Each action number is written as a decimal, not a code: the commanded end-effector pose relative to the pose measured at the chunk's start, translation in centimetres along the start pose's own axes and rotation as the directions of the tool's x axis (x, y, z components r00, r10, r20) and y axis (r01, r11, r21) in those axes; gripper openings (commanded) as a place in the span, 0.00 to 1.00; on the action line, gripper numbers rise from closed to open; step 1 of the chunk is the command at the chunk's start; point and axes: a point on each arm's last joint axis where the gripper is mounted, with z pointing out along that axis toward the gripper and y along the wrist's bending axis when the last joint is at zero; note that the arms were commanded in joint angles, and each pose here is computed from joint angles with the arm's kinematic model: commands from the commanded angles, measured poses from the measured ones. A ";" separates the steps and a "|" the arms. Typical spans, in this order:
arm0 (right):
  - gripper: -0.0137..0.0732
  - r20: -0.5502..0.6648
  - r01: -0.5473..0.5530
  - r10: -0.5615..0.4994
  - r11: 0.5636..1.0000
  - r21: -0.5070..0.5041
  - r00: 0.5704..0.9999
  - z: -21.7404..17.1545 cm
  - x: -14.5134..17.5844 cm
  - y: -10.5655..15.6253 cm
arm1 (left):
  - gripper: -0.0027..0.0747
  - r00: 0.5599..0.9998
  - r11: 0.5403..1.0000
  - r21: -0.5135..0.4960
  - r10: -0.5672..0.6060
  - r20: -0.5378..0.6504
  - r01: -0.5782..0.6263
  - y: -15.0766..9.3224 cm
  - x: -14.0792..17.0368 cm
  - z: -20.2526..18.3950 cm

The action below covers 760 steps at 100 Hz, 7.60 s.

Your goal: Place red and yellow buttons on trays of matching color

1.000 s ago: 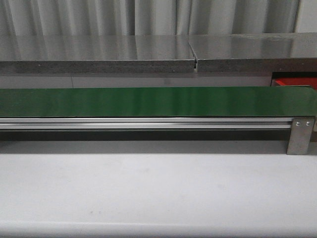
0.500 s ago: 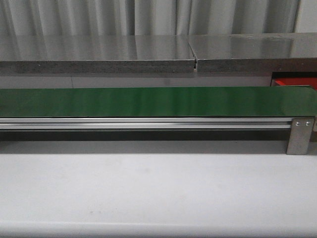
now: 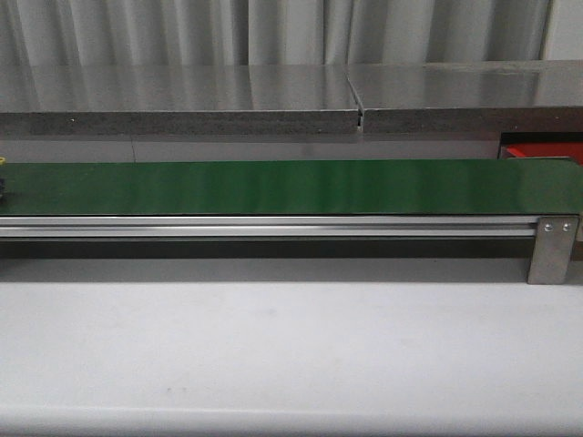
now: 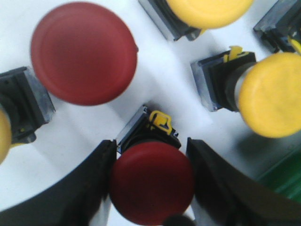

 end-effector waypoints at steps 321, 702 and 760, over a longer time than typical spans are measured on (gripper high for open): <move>0.02 0.111 0.017 -0.017 1.000 -0.002 0.994 -0.3 -1.5 0.1 | 0.01 0.451 0.578 0.089 0.522 0.724 -0.811 -2.0 21.5 -24.5; 0.75 -0.577 0.113 -0.493 0.814 -0.569 0.651 24.9 -14.0 21.7 | 0.01 0.250 0.465 0.098 0.277 0.928 -0.880 12.0 34.4 -21.5; 0.75 -0.633 0.030 -0.593 0.741 -0.671 0.497 30.3 -9.4 26.5 | 0.01 0.250 0.465 0.098 0.277 0.928 -0.880 12.0 34.4 -21.5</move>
